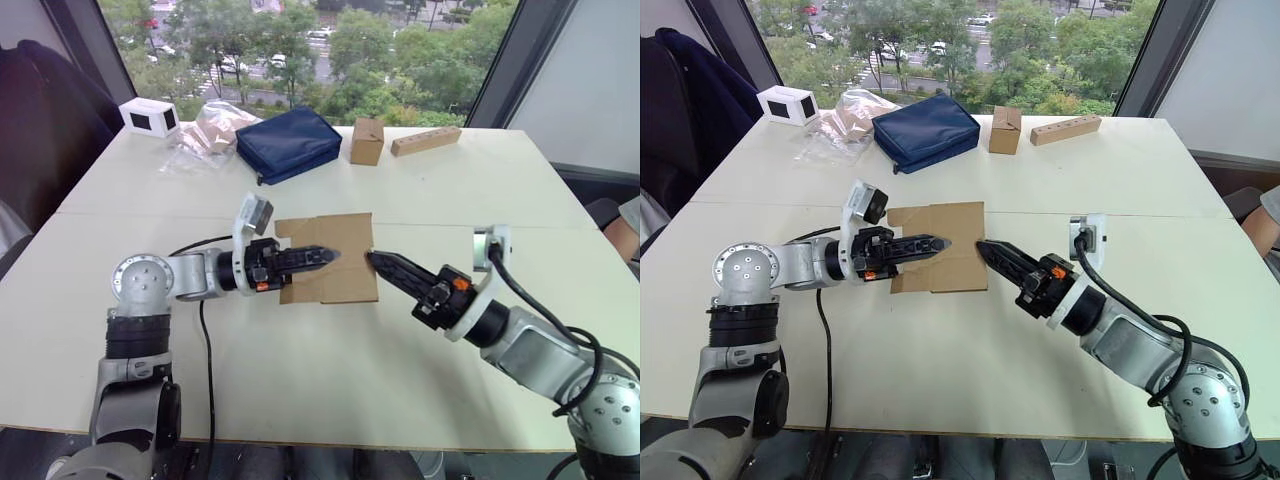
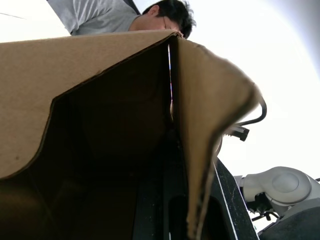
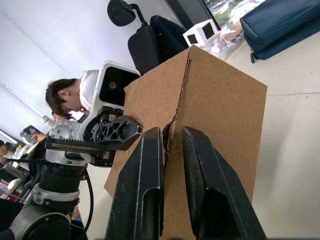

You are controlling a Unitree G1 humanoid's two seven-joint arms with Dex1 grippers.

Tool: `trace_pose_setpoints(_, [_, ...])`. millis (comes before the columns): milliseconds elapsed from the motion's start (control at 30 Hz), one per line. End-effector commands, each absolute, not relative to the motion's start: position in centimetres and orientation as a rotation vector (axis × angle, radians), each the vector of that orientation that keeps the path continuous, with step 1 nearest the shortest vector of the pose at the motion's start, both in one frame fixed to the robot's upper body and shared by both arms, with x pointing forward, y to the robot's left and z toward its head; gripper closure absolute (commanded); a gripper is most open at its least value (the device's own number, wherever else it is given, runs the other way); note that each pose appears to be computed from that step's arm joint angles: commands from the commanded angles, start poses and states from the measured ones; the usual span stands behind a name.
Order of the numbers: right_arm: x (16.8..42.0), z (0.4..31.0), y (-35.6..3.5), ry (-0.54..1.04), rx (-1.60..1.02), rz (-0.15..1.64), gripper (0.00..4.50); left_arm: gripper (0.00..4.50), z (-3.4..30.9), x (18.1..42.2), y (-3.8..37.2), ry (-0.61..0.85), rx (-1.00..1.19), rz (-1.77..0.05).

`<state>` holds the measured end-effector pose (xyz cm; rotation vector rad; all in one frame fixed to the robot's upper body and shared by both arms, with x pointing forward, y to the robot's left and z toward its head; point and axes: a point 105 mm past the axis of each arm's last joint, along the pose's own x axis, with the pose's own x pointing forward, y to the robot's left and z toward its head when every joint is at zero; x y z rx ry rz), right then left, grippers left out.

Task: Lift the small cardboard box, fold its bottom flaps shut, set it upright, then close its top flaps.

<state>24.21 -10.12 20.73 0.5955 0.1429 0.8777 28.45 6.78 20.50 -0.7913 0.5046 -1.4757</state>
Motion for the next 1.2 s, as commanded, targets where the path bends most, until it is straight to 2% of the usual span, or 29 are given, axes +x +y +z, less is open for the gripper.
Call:
trace_pose_setpoints(33, [23.3,21.5,-10.2,0.124,0.605,0.908,3.88,4.50,21.3,28.0,6.7,0.468,-0.764,-1.508])
trace_pose_setpoints(500, [23.6,21.7,-12.6,0.095,0.628,0.820,3.88,4.50,21.2,28.2,6.6,0.467,-0.747,-1.500])
trace_pose_setpoints(567, [23.8,21.6,-12.8,0.096,0.618,0.807,3.88,4.50,21.3,28.5,6.5,0.462,-0.675,-1.482])
trace_pose_setpoints(833, [24.4,20.2,-13.4,0.124,0.555,0.786,3.88,4.50,21.2,31.3,5.5,0.526,0.041,-1.362])
trace_pose_setpoints(1100, [24.4,18.6,-13.3,0.154,0.454,0.779,3.88,4.50,21.6,32.7,5.6,0.566,0.721,-1.468])
trace_pose_setpoints(1200, [23.6,17.5,-13.1,0.196,0.261,0.799,3.88,4.50,20.7,32.8,5.5,0.570,0.982,-1.544])
